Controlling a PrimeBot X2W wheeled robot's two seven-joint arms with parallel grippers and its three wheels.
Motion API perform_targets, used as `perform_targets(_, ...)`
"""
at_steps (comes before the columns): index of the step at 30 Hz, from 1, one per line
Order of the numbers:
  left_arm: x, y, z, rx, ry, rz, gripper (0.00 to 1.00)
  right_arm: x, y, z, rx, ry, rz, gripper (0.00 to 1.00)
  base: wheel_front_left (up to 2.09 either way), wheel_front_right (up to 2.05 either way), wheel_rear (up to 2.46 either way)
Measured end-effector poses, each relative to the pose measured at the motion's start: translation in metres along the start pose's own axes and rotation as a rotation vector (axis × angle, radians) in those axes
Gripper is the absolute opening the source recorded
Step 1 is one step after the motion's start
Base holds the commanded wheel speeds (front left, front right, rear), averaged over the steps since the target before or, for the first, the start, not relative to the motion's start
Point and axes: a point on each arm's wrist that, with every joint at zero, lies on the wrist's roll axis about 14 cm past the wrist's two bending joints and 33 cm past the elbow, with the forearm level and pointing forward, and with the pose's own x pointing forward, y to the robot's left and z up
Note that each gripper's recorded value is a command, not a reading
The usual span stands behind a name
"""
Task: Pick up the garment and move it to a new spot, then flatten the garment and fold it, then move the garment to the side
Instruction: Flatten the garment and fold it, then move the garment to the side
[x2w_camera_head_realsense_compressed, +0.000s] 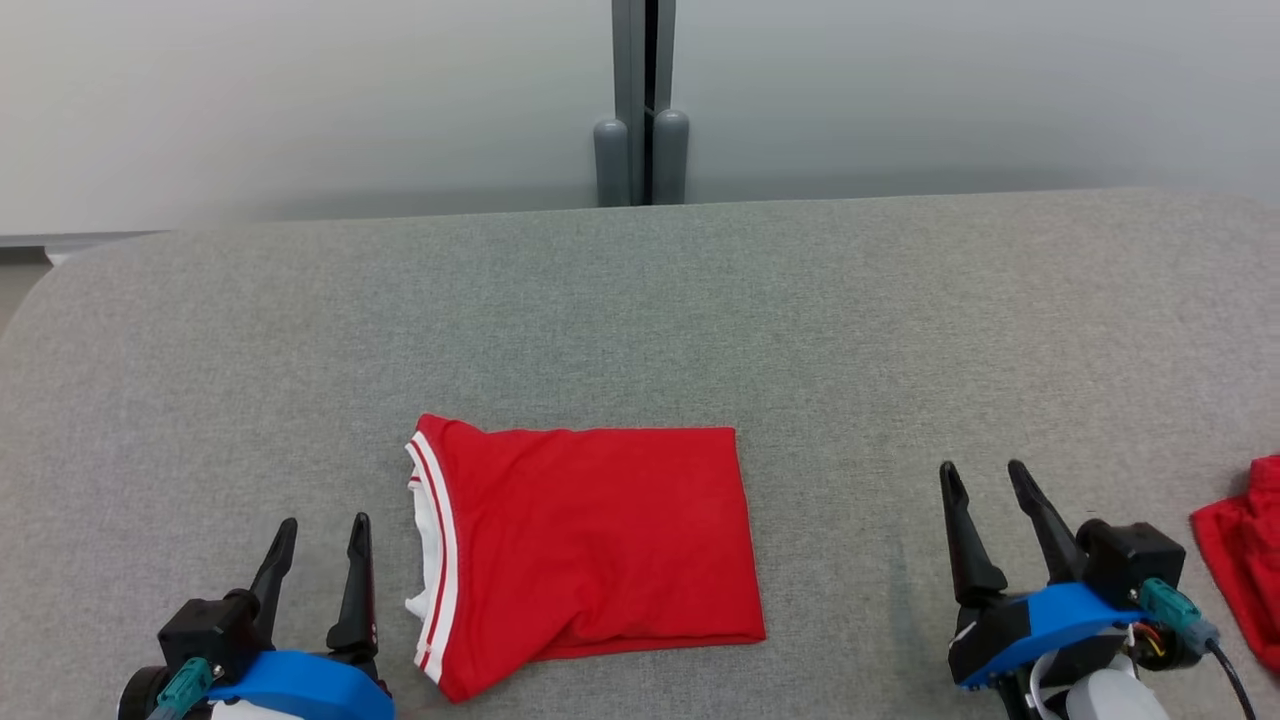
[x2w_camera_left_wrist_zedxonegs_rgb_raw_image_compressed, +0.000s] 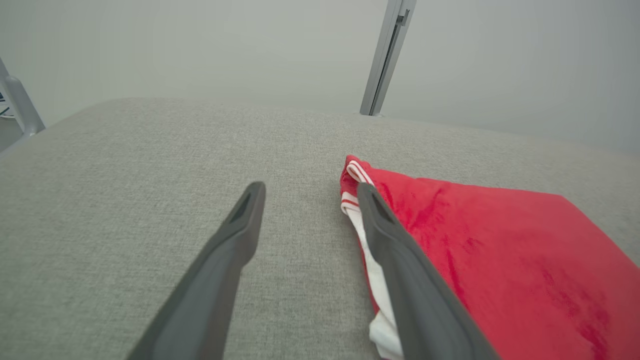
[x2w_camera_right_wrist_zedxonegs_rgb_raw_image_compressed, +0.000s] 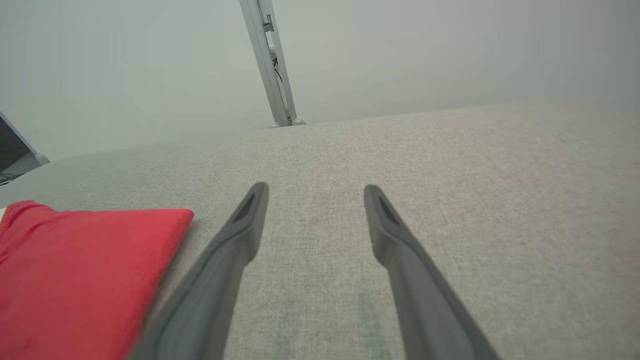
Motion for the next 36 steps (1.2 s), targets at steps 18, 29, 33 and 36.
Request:
perform_targets(18,-0.028,-0.009,-0.007,0.025,-0.003,0.019,1.0,-0.044,-0.009,-0.005,-0.013,0.013,-0.033,1.0,0.0,0.0,0.0)
perform_targets(29,-0.03,-0.005,-0.009,0.016,0.0,0.038,1.0,-0.042,-0.004,-0.008,-0.004,0.02,-0.022,1.0,0.0,0.0,0.0)
perform_targets(33,-0.031,-0.007,-0.013,0.012,0.011,0.035,1.0,-0.039,0.01,-0.018,-0.009,0.053,0.023,1.0,0.0,0.0,0.0)
perform_targets(36,-0.032,-0.003,-0.013,0.006,0.01,0.042,1.0,-0.033,0.026,-0.031,0.001,0.094,0.07,1.0,0.0,0.0,0.0)
